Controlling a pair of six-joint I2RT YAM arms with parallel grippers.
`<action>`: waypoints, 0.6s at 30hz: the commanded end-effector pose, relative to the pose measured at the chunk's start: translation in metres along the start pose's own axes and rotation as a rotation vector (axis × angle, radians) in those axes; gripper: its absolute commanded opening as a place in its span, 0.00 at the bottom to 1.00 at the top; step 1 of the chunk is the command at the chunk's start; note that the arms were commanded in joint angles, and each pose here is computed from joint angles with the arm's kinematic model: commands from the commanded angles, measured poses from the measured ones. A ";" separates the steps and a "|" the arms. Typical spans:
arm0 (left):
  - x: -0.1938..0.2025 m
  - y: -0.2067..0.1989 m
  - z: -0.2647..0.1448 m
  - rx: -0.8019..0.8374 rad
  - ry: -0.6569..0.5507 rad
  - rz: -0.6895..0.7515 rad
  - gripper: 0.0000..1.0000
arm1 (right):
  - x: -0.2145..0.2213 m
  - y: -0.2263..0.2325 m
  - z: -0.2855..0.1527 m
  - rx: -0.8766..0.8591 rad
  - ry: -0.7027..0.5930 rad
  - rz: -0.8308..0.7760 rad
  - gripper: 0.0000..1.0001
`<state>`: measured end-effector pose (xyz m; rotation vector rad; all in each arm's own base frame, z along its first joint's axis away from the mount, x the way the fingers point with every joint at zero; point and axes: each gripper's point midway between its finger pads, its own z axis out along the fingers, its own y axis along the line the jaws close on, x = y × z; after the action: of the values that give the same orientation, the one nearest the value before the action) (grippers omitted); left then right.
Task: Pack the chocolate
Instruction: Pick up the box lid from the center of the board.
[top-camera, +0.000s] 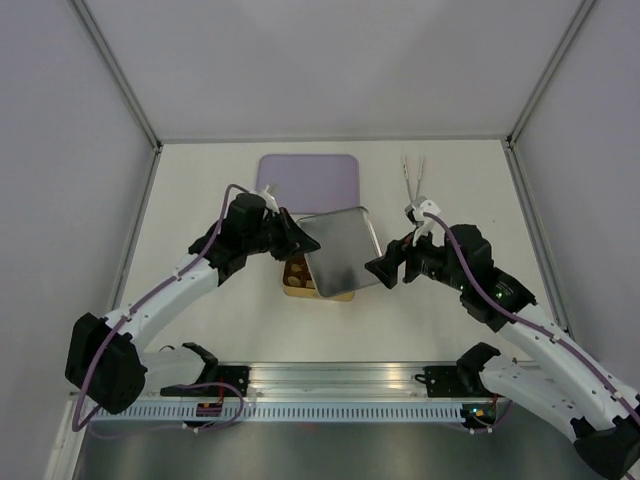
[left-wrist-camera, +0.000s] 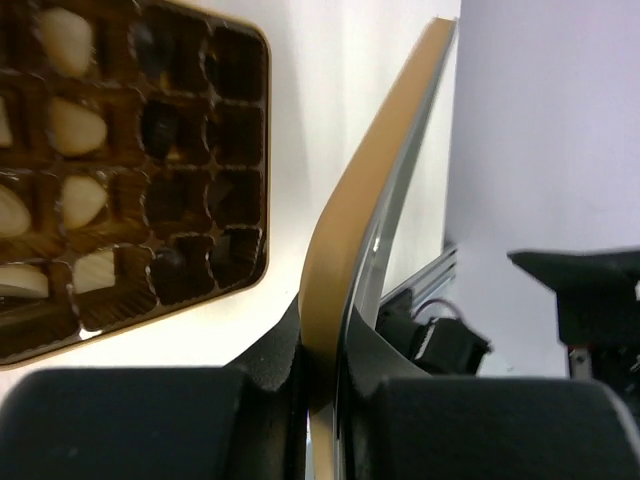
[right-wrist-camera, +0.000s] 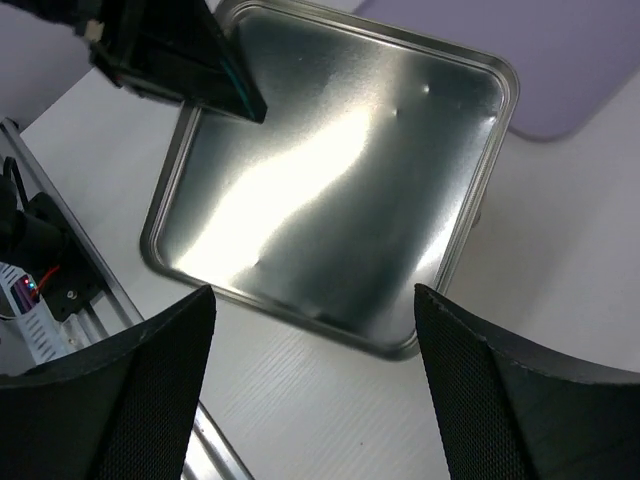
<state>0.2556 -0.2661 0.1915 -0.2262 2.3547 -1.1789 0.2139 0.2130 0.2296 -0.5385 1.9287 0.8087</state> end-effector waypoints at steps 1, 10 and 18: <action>-0.034 0.001 -0.023 -0.010 -0.021 -0.166 0.02 | -0.042 0.019 -0.005 -0.033 -0.163 -0.229 0.85; -0.041 -0.014 -0.030 0.114 0.167 -0.245 0.02 | -0.037 0.066 0.027 -0.098 -0.146 -0.704 0.98; -0.038 -0.020 -0.035 0.140 0.210 -0.270 0.02 | -0.007 0.063 0.075 0.087 0.045 -1.047 0.98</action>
<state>0.2781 -0.2348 0.2078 -0.4156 2.4820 -1.4257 0.1900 0.3206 0.2135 -1.3621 1.4508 0.2948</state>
